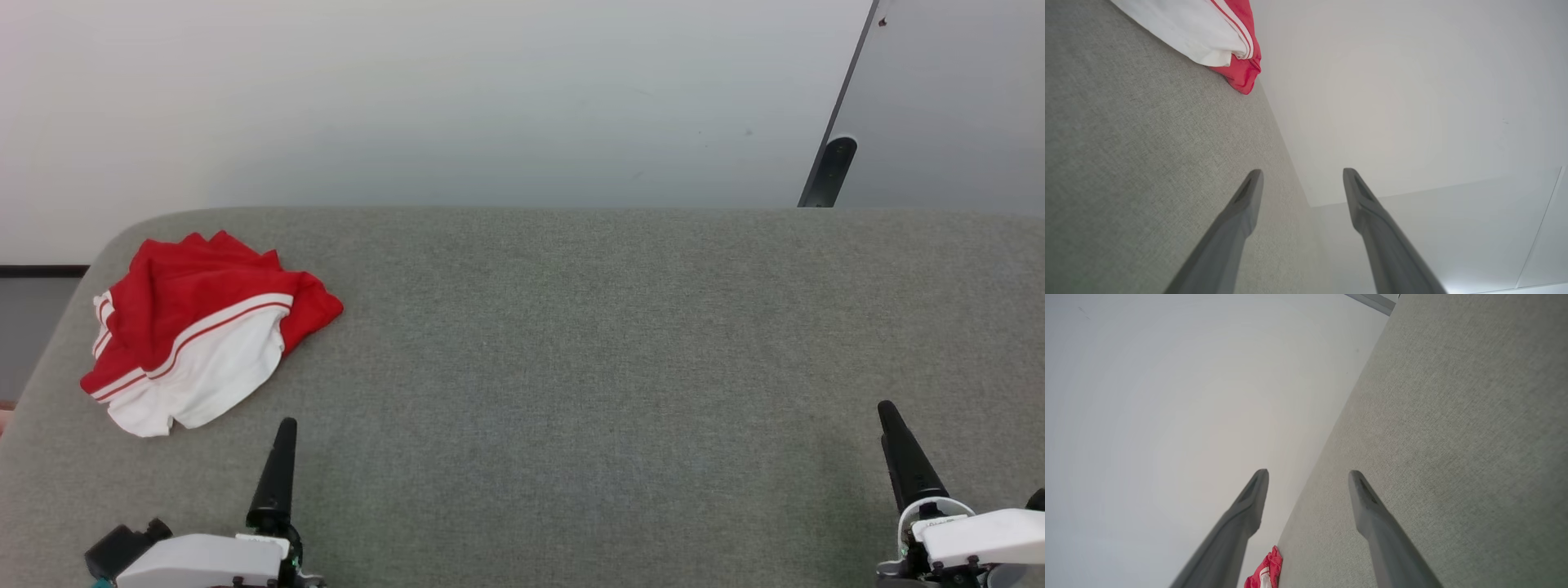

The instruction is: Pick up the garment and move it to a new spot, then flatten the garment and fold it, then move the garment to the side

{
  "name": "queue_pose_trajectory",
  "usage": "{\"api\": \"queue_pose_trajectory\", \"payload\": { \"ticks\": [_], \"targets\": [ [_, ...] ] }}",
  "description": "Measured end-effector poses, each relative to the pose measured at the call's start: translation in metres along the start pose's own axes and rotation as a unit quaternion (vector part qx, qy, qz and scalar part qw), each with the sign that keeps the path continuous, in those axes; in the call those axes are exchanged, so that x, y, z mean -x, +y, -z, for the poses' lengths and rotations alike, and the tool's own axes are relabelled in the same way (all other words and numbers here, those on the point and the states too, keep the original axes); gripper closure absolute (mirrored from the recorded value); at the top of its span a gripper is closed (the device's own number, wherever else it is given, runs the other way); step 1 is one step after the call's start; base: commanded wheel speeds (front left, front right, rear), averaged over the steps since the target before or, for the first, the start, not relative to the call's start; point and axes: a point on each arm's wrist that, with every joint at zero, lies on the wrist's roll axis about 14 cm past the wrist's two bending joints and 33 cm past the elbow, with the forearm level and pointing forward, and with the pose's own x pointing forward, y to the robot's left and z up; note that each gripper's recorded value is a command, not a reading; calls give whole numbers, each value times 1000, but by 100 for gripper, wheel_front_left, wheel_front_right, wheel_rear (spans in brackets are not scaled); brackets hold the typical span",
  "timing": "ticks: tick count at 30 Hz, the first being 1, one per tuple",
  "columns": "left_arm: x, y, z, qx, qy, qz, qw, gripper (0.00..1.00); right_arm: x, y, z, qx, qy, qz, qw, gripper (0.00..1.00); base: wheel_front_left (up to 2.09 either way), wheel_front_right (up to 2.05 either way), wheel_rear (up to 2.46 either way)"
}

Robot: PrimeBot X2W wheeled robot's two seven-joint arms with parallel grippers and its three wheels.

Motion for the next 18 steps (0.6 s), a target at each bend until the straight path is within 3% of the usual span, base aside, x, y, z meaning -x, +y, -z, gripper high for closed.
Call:
{"api": "queue_pose_trajectory", "payload": {
  "ticks": [8,18],
  "targets": [
    [0,-1,-5,-110,-5,3,994,0,-3,1,-2,106,4,-4,994,0,0,0,0],
    [1,0,-6,-238,-4,-1,971,0,-5,2,-1,219,11,-9,976,0,0,0,0]
  ]
}}
